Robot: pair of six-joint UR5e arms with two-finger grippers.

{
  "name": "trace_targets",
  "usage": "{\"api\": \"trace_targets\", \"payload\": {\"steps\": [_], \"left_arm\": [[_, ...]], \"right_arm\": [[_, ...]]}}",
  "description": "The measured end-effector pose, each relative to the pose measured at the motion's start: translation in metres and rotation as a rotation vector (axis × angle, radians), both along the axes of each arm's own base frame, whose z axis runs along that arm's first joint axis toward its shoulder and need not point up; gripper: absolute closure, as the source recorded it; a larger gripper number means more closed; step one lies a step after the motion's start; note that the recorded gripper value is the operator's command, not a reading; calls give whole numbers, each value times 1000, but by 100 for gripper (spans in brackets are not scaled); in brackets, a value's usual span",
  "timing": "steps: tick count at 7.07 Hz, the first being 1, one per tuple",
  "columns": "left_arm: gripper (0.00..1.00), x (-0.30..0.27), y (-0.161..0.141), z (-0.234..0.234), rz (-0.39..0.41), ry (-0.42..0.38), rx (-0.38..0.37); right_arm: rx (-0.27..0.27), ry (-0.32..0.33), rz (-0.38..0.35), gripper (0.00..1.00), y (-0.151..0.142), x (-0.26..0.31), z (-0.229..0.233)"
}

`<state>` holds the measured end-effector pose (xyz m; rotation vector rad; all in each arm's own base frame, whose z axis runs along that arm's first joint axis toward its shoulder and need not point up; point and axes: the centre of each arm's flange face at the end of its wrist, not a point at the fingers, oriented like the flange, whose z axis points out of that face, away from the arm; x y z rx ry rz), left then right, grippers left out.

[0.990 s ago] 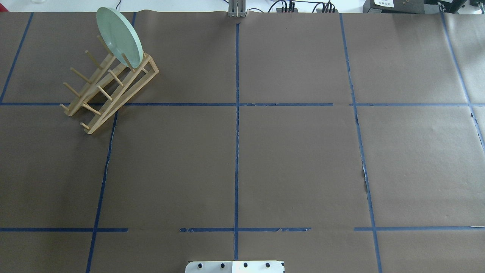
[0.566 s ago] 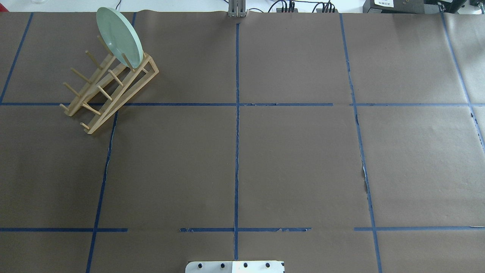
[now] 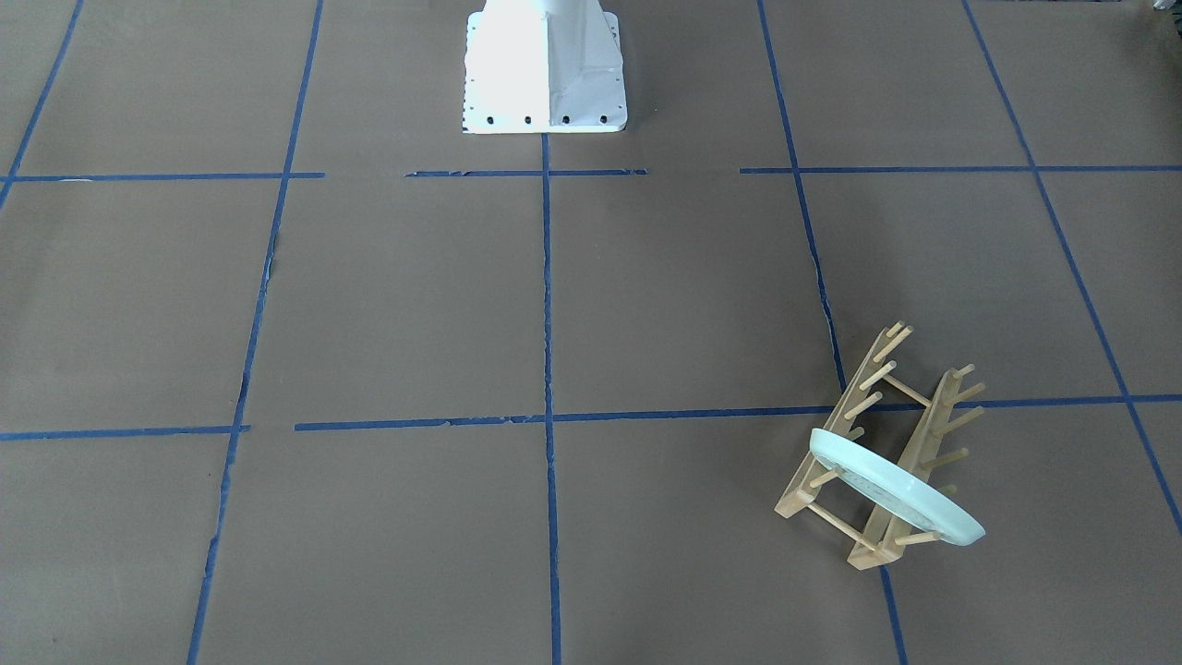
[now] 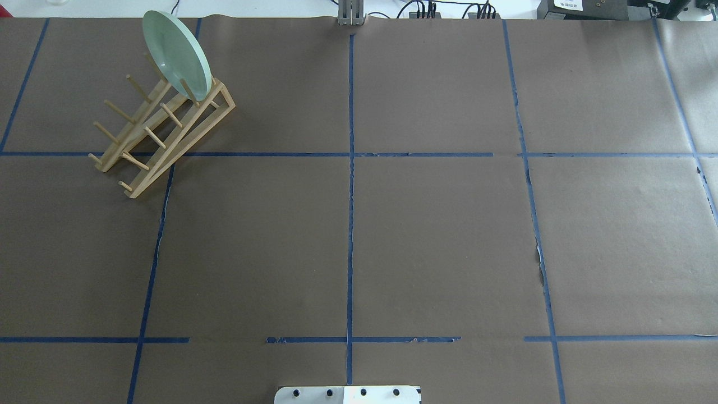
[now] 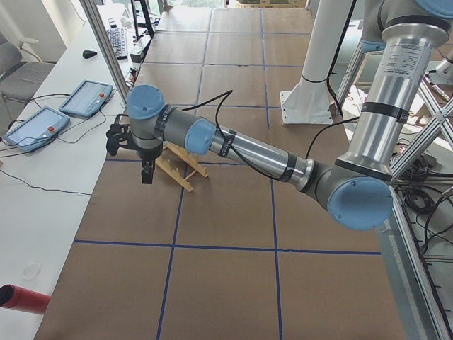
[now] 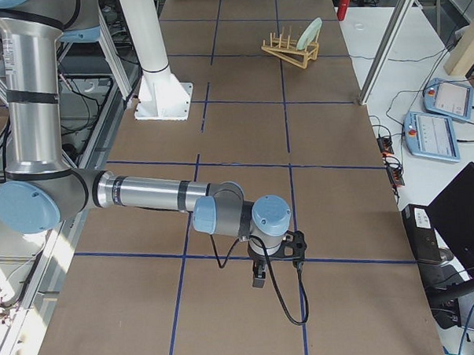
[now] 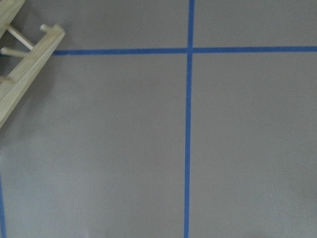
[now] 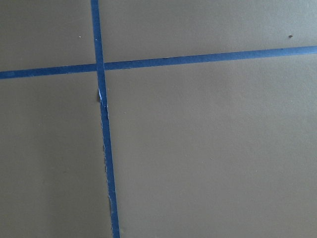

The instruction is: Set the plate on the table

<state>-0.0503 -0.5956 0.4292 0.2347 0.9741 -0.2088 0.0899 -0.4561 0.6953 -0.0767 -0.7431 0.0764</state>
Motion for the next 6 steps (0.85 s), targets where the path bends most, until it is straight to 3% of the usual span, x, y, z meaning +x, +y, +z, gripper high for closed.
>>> {"api": "trace_targets", "payload": {"steps": [2,6], "left_arm": [[0,42,3,-39,-84,148,15],[0,152,-8,-31,-313,397,-132]], "right_arm": [[0,0,0,0,0,0,0],[1,0,0,0,0,0,0]]}}
